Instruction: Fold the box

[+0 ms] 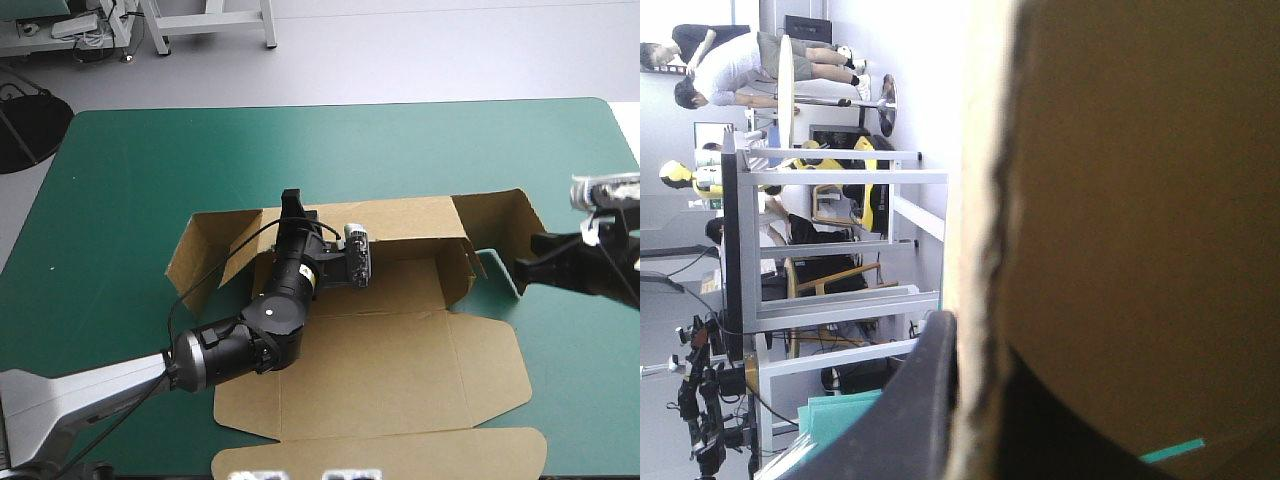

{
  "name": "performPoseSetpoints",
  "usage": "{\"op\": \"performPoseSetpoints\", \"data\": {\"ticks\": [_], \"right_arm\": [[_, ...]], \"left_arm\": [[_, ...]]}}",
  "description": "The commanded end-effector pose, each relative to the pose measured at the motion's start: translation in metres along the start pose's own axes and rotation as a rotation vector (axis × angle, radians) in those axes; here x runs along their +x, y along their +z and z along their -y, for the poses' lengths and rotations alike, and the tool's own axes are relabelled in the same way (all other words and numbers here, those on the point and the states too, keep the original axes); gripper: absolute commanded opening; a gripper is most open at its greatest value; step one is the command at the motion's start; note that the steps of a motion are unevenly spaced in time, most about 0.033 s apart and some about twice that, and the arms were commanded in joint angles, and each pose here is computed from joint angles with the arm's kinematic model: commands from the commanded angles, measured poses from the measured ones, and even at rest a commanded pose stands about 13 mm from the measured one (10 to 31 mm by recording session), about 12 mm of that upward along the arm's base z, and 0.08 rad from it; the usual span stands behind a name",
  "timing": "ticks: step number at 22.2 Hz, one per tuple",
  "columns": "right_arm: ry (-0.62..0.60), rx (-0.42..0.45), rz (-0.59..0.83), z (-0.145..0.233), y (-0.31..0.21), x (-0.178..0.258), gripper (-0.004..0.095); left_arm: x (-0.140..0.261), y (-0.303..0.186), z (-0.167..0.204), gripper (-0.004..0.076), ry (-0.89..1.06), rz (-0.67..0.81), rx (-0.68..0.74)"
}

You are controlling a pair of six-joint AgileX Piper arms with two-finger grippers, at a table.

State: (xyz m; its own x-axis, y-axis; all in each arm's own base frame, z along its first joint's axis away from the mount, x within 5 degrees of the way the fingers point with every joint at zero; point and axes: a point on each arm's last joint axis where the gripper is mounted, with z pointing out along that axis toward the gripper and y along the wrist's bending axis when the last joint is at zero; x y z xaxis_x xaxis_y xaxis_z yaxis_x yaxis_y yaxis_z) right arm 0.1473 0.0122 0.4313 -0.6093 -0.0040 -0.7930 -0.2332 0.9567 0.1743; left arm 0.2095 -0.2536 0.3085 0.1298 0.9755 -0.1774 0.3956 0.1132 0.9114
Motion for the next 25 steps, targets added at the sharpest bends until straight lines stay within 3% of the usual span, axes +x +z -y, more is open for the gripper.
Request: {"op": "performPoseSetpoints", "data": {"ticks": [1,12,19,25], "right_arm": [[-0.009,-0.019,0.064,0.007,0.009,-0.040,-0.0013],[0.031,-0.048,-0.071,0.059,0.103,-0.110,-0.0013],[0.046,-0.069,-0.278,0.078,0.177,-0.099,-0.0013],[0.089,-0.100,-0.316,0.072,0.173,-0.095,-0.0013]], "left_arm": [[-0.003,-0.012,-0.020,-0.0009,-0.022,0.053,-0.070],[-0.006,-0.012,-0.019,-0.0009,-0.026,0.081,-0.054],[-0.002,-0.012,-0.021,-0.0009,-0.089,0.044,-0.072],[0.002,-0.012,-0.022,-0.0009,-0.131,0.007,-0.086]]}}
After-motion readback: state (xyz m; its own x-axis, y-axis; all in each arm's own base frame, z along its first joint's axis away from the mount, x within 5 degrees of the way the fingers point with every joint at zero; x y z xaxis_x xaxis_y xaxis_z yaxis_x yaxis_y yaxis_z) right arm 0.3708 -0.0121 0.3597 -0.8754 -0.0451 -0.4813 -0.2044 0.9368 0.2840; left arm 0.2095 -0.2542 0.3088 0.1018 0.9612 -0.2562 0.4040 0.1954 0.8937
